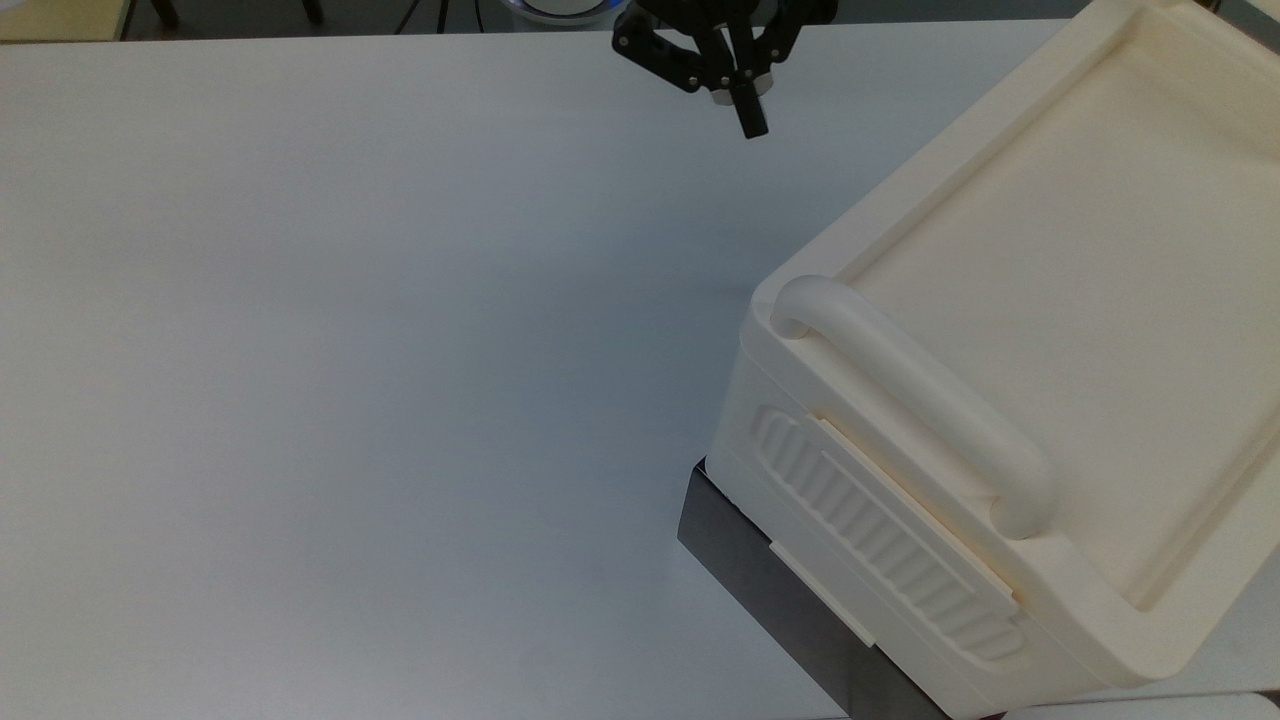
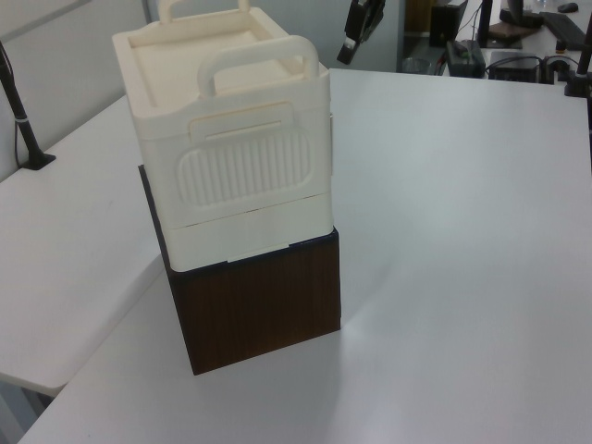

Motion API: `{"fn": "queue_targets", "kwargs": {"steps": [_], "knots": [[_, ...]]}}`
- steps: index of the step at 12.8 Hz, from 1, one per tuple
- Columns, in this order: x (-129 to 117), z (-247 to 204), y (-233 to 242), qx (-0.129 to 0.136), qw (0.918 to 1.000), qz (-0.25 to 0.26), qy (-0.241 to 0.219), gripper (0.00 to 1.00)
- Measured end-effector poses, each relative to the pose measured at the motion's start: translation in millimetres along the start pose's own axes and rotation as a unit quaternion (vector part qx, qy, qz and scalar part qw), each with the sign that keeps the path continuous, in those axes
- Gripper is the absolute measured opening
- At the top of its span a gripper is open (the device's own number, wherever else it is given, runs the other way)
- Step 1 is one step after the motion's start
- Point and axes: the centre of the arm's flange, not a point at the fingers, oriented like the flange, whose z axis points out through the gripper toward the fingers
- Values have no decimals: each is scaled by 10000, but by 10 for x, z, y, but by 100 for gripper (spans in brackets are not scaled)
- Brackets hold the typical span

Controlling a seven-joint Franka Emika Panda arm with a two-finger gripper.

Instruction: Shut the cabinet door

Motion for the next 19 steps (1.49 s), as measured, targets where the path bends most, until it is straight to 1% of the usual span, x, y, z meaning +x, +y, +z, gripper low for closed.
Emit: {"fn": "queue_targets", "kwargs": {"steps": [5,7,9,11,12,15,17,18,19], "knots": [[-29,63,-100,3,9999,-90,-55,1],[-63,154,-58,-310,9992,-232,-135,1],[-124,265,70,-709,9961,-336,-402,1],[-208,300,350,-1287,9872,-346,-879,1],[-238,272,516,-1521,9821,-275,-1077,1],[-312,149,865,-1981,9694,-76,-1450,1],[-381,66,1092,-2449,9542,-3,-1716,1],[-400,32,1168,-2582,9498,31,-1768,1],[-408,-15,1252,-2636,9482,102,-1772,6]]}}
